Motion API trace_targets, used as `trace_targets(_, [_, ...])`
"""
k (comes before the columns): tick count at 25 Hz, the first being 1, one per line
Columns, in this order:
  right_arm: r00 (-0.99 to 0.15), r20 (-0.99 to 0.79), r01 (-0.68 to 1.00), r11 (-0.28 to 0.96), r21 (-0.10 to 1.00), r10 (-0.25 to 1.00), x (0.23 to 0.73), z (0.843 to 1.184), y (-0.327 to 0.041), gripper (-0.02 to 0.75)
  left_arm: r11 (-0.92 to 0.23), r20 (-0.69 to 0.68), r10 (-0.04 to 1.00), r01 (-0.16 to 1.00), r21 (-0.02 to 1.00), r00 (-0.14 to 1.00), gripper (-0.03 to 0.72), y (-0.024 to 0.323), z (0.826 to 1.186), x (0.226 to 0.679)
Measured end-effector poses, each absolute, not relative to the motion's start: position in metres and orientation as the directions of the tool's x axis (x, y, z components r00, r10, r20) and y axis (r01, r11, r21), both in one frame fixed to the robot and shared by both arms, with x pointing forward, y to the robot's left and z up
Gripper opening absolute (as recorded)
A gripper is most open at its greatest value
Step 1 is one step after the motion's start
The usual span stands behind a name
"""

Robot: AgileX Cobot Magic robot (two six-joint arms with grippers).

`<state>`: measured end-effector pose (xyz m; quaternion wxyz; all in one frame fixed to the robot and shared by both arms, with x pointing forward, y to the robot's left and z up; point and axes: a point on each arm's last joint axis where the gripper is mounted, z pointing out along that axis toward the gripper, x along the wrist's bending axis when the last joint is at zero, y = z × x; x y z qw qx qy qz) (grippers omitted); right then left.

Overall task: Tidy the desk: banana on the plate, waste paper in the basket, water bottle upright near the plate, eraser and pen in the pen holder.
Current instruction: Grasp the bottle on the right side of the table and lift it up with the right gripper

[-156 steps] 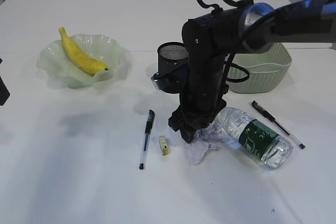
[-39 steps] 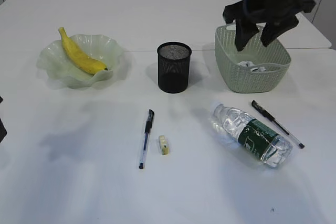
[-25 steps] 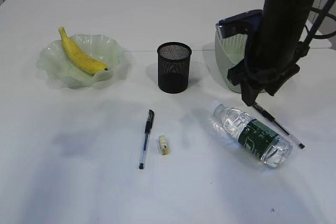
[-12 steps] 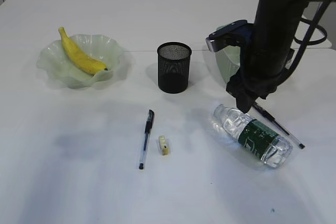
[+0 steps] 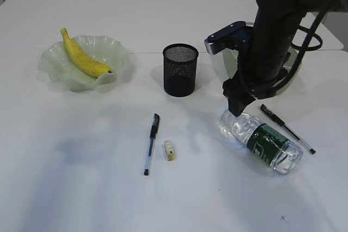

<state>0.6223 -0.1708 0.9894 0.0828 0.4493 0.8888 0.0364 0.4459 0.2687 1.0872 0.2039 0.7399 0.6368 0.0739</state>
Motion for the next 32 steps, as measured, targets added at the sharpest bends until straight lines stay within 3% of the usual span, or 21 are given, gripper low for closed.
trace_targets(14, [-0.583, -0.062, 0.809, 0.586, 0.055, 0.81, 0.641, 0.95, -0.162, 0.606, -0.106, -0.148, 0.973, 0.911, 0.397, 0.178, 0.349, 0.269, 1.087, 0.446])
trace_targets(26, [-0.588, -0.073, 0.801, 0.593, 0.081, 0.805, 0.645, 0.948, -0.161, 0.597, -0.105, -0.148, 0.973, 0.91, 0.401, 0.178, 0.349, 0.269, 1.087, 0.446])
trace_targets(32, [-0.593, -0.061, 0.803, 0.595, 0.03, 0.803, 0.645, 0.933, -0.161, 0.596, -0.105, -0.148, 0.973, 0.909, 0.402, 0.178, 0.349, 0.269, 1.087, 0.447])
